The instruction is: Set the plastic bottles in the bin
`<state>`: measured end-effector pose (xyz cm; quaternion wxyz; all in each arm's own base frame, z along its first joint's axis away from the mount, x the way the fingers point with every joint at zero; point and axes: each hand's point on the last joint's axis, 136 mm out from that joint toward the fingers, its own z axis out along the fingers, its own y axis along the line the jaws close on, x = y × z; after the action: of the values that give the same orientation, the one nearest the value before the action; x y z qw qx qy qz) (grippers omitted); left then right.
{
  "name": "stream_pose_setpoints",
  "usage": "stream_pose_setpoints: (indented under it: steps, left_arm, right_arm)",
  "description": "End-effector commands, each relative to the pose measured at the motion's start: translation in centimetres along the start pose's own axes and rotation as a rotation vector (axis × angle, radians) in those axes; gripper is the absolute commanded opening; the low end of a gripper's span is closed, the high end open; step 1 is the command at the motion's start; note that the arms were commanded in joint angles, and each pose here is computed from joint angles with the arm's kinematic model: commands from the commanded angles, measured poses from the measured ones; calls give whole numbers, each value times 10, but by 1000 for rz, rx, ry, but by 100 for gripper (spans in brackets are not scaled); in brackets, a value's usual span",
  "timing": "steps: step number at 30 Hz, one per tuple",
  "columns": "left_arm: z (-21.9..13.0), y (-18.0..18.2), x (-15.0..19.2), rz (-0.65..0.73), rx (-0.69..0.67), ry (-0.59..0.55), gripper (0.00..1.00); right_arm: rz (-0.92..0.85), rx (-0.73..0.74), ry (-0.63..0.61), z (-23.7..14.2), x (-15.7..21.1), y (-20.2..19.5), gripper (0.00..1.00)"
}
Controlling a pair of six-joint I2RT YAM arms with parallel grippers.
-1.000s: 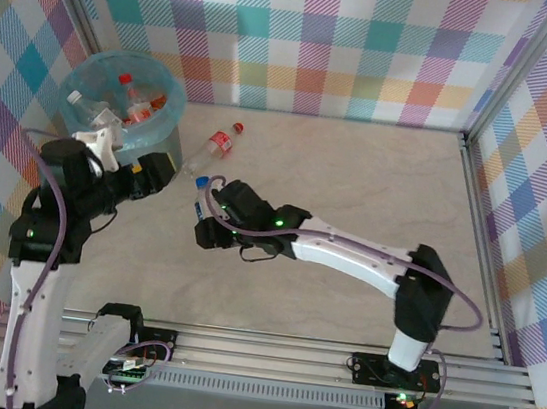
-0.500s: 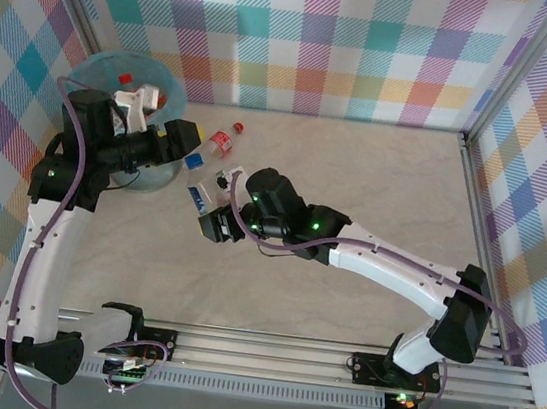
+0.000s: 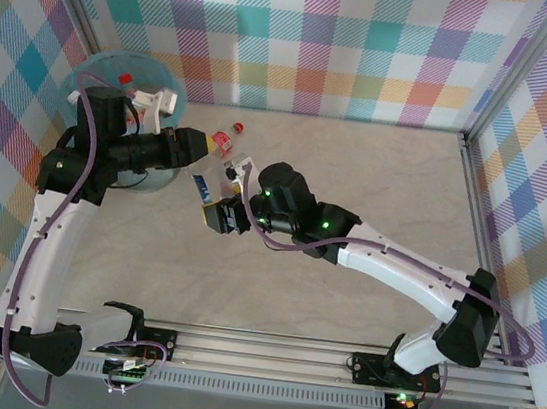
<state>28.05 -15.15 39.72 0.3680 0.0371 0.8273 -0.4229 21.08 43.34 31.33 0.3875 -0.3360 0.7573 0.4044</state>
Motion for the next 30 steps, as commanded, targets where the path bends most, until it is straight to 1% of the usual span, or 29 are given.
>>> stream_pose_setpoints:
  steps: [1, 7, 9, 10, 11, 13, 14, 17, 19, 22, 24, 27, 30]
  left_arm:
    - [-3, -12, -6, 43, 18, -11, 36]
    - [-1, -13, -15, 46, 3, -32, 14]
    - [-4, -12, -23, 48, -20, -65, 4]
    - [-5, -12, -27, 47, -34, -82, 0]
    - [-9, -11, -33, 50, -57, -111, 0]
    - [-17, -8, -48, 65, -116, -179, 0]
    - [-23, -6, -58, 75, -158, -224, 0]
    - [-45, 3, -90, 119, -295, -346, 0]
    - [-62, 16, -114, 137, -415, -422, 0]
    - [-90, 43, -151, 145, -584, -525, 0]
    - [-111, 70, -175, 110, -681, -583, 0]
    - [-134, 111, -203, 38, -780, -639, 0]
    - [-144, 145, -226, 10, -809, -678, 0]
  right_arm:
    - [-22, -27, -61, -11, -16, 6, 59]
    - [-24, -30, -65, -10, -18, 5, 63]
    - [-26, -28, -71, -11, -21, 5, 67]
    - [-27, -26, -77, -11, -24, 5, 71]
    - [-27, -17, -84, -11, -27, 4, 78]
    - [-22, 33, -105, -11, -35, -3, 95]
    - [-18, 71, -118, -12, -40, -9, 100]
    - [-19, 139, -162, -14, -54, -20, 100]
    - [-25, 156, -186, -16, -62, -22, 100]
    - [-42, 156, -199, -17, -69, -21, 100]
    - [-47, 146, -201, -17, -73, -17, 100]
    - [-36, 128, -197, -16, -72, -14, 100]
    - [-4, 107, -182, -13, -68, -13, 100]
